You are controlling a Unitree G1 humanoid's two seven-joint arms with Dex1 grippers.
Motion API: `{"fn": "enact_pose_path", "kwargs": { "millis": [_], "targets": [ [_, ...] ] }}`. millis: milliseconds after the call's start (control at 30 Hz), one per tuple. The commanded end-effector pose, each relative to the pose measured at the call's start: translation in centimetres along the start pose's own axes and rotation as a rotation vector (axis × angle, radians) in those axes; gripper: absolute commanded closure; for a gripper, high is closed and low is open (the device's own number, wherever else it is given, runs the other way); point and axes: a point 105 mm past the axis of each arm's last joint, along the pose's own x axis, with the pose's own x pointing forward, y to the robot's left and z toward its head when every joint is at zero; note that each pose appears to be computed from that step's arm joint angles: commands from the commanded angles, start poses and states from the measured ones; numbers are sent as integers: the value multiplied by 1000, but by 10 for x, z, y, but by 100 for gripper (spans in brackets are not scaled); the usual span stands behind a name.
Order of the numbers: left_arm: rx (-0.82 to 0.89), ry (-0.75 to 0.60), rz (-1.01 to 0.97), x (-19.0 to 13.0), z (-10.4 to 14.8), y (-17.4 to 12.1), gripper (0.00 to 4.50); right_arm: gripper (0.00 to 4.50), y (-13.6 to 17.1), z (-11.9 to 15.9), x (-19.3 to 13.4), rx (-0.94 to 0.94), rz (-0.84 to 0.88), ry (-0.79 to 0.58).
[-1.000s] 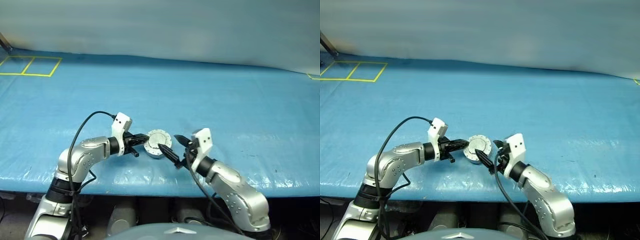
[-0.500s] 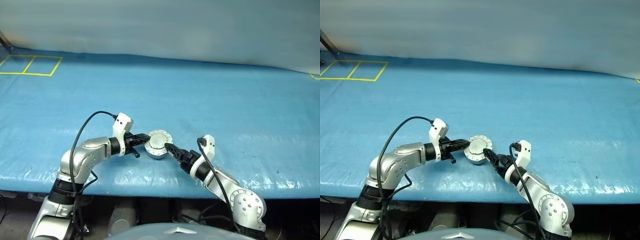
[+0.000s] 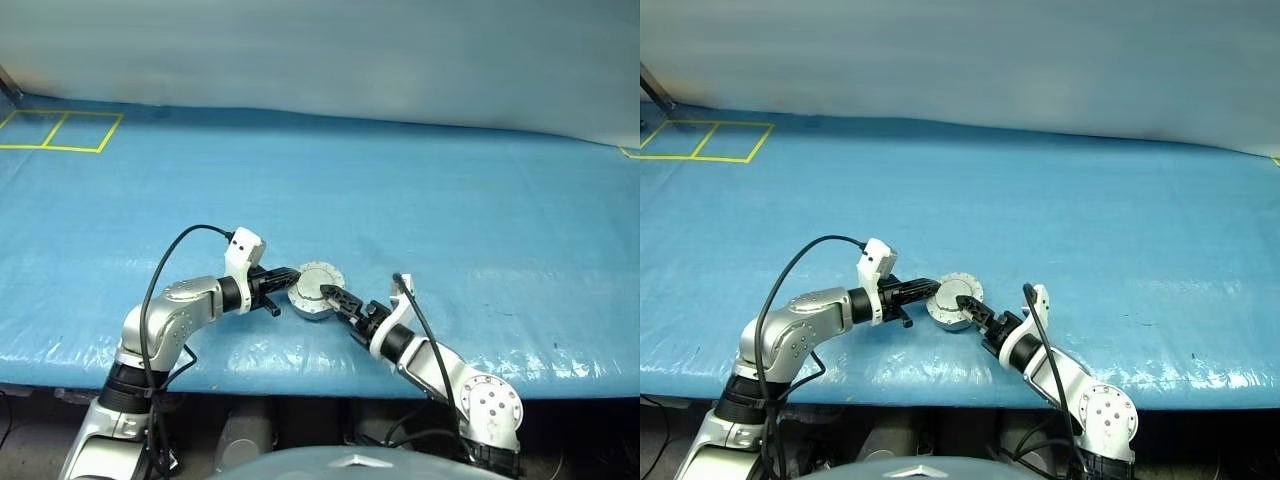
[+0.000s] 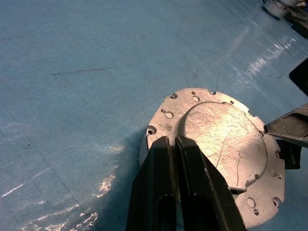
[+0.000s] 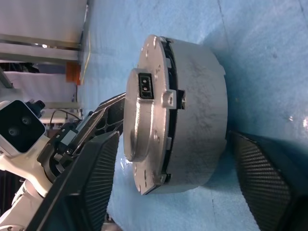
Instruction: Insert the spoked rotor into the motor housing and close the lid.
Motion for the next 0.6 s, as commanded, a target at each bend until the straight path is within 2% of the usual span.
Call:
{"fn": "enact_pose_path", "kwargs": {
  "millis": [33, 400, 600],
  "targets": [
    [-26, 47, -7, 4, -14, -3, 432, 193, 16, -1, 1, 92, 86, -22],
    [-55, 54, -12, 6, -21, -3, 432, 203, 10, -6, -5, 46, 24, 51],
    [-56, 45, 8, 4, -15, 5, 432, 203, 10, -11, -9, 49, 37, 91]
  ]
}}
